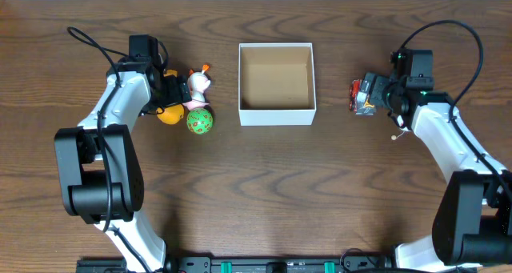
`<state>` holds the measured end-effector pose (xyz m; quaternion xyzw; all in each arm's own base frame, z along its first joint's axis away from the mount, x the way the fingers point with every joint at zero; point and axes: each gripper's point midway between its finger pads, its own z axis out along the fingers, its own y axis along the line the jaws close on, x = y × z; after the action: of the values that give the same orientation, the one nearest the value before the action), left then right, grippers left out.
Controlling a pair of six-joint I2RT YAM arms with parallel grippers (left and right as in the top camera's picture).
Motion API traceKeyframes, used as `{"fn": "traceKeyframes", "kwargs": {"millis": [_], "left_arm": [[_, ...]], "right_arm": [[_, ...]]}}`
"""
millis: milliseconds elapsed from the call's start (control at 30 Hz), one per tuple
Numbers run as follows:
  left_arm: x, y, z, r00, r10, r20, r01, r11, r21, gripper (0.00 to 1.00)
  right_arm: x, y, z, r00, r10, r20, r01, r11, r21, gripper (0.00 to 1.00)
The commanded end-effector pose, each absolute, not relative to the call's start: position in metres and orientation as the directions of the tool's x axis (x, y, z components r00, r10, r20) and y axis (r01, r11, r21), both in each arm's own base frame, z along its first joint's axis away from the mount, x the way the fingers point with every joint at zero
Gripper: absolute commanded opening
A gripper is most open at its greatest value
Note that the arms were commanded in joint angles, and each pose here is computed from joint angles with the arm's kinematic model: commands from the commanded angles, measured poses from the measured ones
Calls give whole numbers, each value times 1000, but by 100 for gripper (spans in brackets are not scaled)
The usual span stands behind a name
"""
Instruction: Pack container
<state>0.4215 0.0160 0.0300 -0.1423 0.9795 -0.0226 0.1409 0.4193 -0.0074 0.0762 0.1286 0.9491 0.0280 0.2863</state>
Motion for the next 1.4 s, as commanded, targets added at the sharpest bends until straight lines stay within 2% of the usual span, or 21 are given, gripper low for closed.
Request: {"fn": "traceKeyframes", "kwargs": {"millis": [0, 167, 367, 500, 633, 833, 967, 1267, 1367], "left_arm": [[422, 17, 28, -923, -279, -264, -268, 960, -80, 98], [422, 17, 28, -923, -279, -265, -268, 960, -80, 98], [422, 17, 28, -923, -279, -264, -268, 960, -80, 98], [422, 17, 28, -923, -280, -264, -268, 960, -80, 98], [422, 17, 28, -923, -279, -265, -268, 960, -80, 98], [422, 16, 28, -923, -279, -264, -267, 960, -80, 98], [422, 17, 28, -923, -279, -264, -268, 960, -80, 98], [422, 16, 28, -923, -279, -265, -267, 960, -81, 98], [422, 16, 28, -923, -279, -264, -267, 960, -80, 98]], "right_arm": [[422, -5, 80, -799, 270, -537, 231, 963, 140, 99], [425, -1, 82, -775, 345, -529, 277, 939, 206, 99], [444, 2, 97, -748, 236, -620, 157, 971, 179, 97], [453, 12, 107, -731, 213, -649, 97, 973, 210, 90], [447, 18, 110, -767, 156, -623, 54, 982, 179, 86], [447, 11, 138, -795, 71, -602, 55, 997, 45, 87], [441, 9, 147, -822, 54, -567, 51, 998, 20, 86], [422, 27, 112, -900, 10, -435, 5, 1000, 12, 84], [425, 43, 101, -905, -22, -425, -30, 999, 12, 86]]}}
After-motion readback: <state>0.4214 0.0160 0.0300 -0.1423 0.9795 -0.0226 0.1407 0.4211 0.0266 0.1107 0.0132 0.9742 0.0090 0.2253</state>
